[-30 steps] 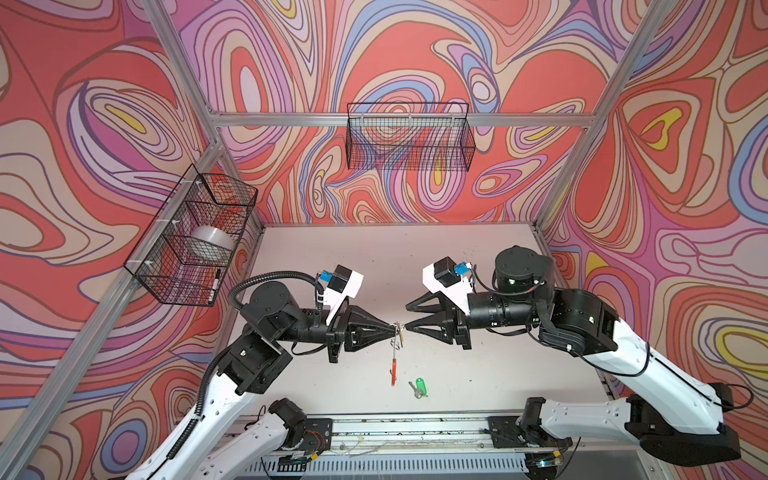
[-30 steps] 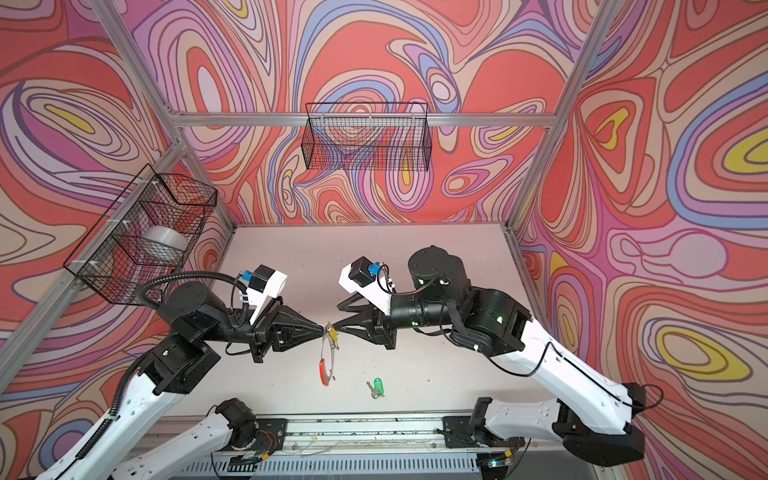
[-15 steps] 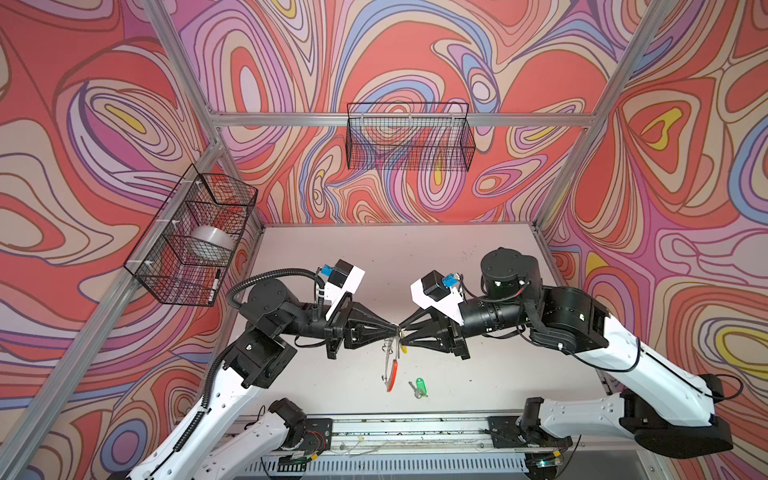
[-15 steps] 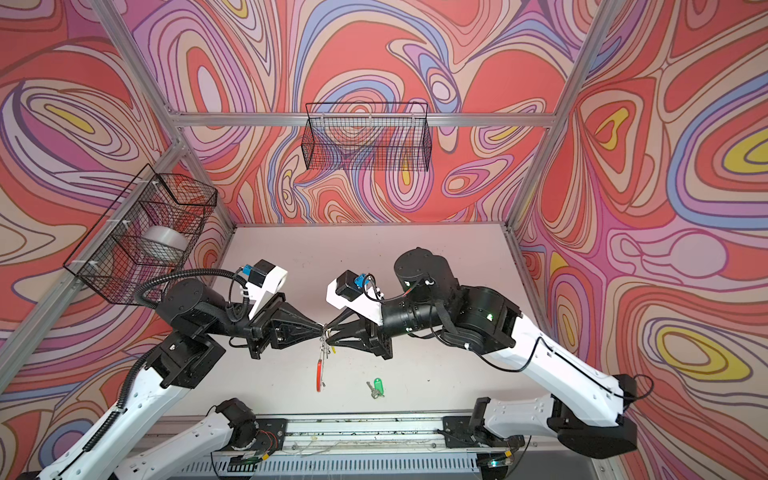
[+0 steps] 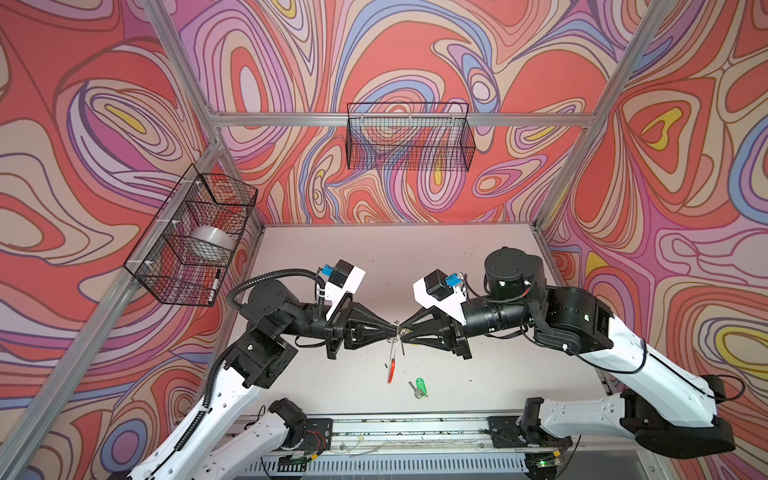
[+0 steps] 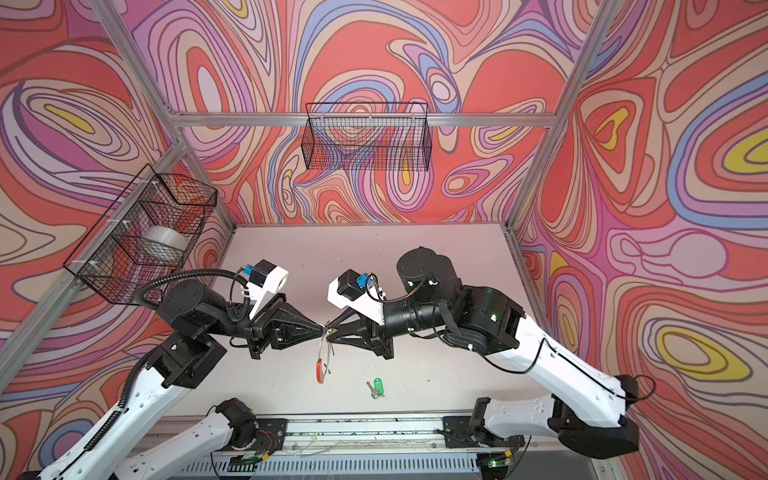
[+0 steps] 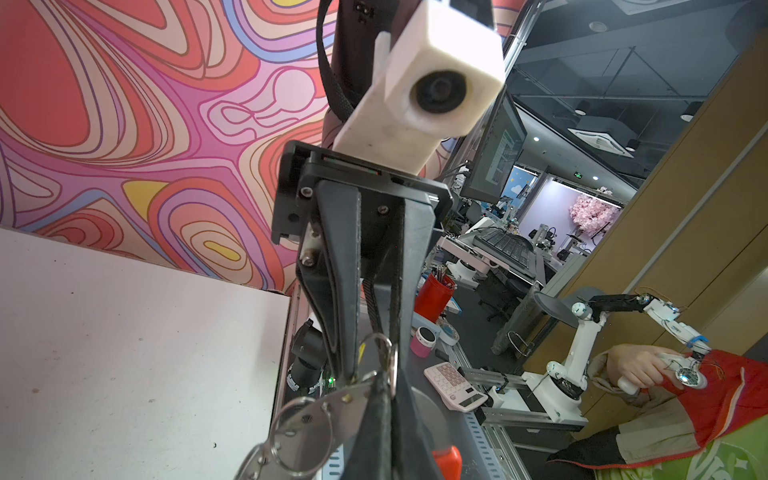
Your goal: Remove the keys from the keyring
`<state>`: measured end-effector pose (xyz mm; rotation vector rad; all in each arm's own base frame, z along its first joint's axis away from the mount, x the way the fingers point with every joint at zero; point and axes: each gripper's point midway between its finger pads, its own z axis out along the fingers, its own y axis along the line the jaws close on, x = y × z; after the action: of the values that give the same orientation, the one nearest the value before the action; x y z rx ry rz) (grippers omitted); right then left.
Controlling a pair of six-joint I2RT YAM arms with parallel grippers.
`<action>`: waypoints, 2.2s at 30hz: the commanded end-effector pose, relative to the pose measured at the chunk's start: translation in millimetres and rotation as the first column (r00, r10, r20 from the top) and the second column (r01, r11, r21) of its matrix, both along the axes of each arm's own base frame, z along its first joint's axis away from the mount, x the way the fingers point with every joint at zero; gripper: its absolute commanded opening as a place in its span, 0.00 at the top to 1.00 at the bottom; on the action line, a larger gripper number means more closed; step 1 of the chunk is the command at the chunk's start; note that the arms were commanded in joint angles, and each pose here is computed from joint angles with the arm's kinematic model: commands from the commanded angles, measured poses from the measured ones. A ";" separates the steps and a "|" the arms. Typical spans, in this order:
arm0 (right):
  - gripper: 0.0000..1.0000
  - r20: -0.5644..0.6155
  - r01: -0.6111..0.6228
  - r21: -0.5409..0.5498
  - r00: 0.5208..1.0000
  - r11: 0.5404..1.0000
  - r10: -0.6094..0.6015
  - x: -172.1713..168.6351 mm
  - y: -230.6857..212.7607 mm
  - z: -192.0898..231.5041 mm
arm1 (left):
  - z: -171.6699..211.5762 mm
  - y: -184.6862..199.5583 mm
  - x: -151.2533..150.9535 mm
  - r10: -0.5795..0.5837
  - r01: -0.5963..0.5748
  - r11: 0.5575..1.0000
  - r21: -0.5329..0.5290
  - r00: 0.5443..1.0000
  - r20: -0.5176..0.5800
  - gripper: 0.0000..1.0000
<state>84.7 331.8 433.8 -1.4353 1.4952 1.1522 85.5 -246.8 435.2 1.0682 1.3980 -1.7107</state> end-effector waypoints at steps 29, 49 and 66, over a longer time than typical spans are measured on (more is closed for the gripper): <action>1.00 0.046 0.182 -0.129 0.983 0.975 -0.178 33.4 20.0 -33.6 | 15.7 18.9 33.7 0.341 -0.342 0.939 -0.048 0.940 -0.023 1.00; 1.00 0.143 0.282 -0.151 0.955 0.947 -0.262 39.6 34.5 -37.0 | 1.7 21.4 43.6 0.403 -0.402 0.915 0.016 0.914 -0.044 1.00; 0.86 0.157 0.253 -0.130 0.960 0.959 -0.232 33.8 31.1 -21.8 | 9.6 26.8 41.0 0.421 -0.422 0.906 -0.027 0.906 -0.034 1.00</action>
<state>127.9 365.2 404.3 -1.3324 1.6739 0.7522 129.9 -224.1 427.4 0.6595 1.5561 -1.4369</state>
